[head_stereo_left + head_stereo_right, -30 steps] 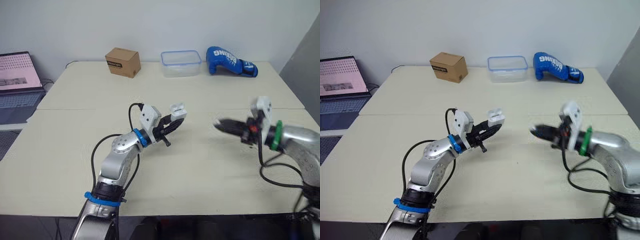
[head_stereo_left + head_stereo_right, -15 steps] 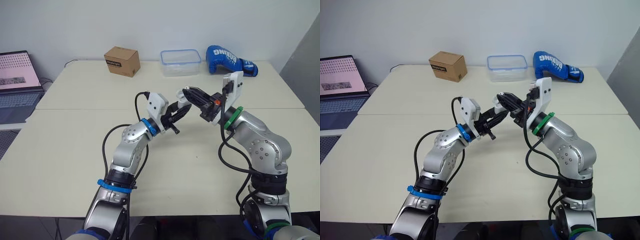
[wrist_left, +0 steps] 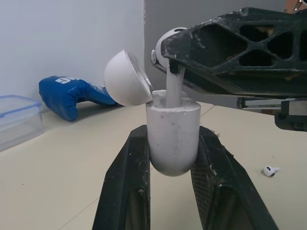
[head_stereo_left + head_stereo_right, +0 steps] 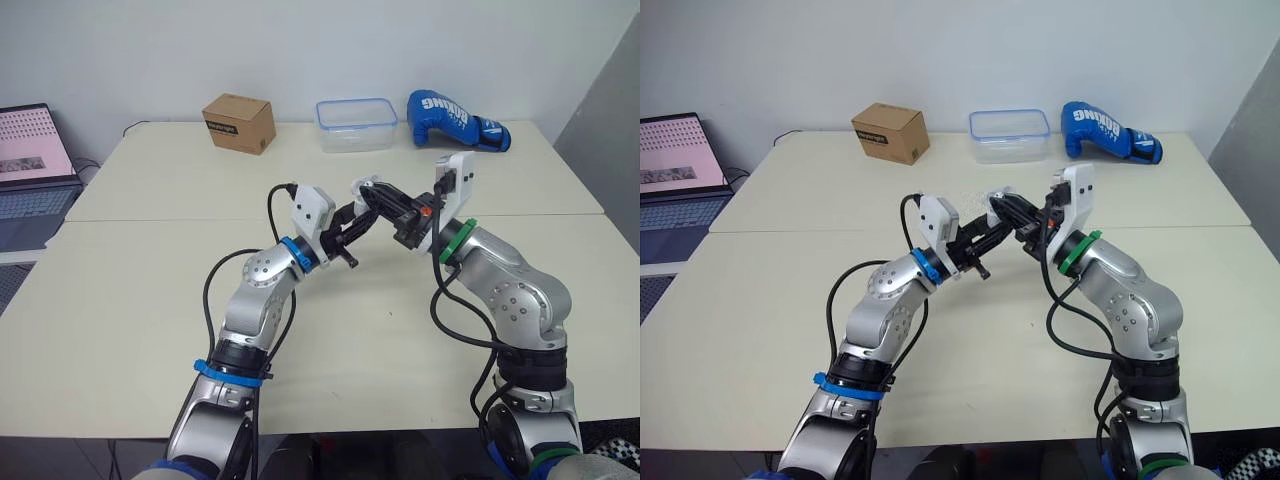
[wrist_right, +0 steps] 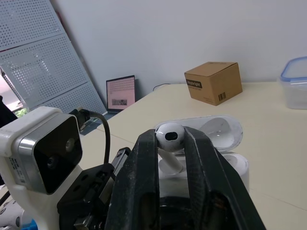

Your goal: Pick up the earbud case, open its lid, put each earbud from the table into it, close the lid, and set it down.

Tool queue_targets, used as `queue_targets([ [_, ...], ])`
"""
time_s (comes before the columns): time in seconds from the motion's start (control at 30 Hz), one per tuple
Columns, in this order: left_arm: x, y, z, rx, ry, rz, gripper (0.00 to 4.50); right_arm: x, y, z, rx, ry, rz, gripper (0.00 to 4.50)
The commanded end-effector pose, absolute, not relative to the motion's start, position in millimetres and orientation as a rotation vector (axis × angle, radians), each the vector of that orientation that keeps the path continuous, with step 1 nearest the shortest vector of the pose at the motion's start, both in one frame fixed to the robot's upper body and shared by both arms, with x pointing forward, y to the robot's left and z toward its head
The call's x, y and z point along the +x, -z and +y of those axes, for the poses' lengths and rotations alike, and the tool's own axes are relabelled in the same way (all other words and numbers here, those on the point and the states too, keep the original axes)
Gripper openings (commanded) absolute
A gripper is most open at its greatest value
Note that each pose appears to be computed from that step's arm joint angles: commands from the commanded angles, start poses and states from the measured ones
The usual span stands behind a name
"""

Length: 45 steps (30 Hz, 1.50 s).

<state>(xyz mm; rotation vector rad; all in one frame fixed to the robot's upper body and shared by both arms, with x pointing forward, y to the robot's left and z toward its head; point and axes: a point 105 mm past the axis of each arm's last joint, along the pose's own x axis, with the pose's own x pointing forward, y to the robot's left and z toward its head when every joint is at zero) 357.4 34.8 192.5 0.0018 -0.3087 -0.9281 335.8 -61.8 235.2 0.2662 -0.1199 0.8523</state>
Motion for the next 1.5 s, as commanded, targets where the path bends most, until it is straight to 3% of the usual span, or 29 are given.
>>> queue_targets([
  [0.03, 349, -213, 32, 0.013, 0.946, -0.398, 0.74, 334, -236, -59, 0.262, -0.856, -0.138, 0.38],
  [0.57, 348, -214, 31, 0.028, 0.956, -0.406, 0.74, 333, -224, -53, 0.290, -0.852, -0.087, 0.38],
  [0.83, 348, -214, 31, 0.031, 0.957, -0.404, 0.74, 337, -224, -57, 0.312, -0.825, -0.085, 3.13],
  [1.3, 362, -194, 54, 0.000, 0.861, -0.315, 0.74, 329, -256, -107, 0.351, -0.768, -0.186, 3.13],
  [1.5, 373, -189, 83, 0.041, 0.777, -0.285, 0.74, 318, -207, -139, 0.086, -0.728, 0.001, 3.13],
])
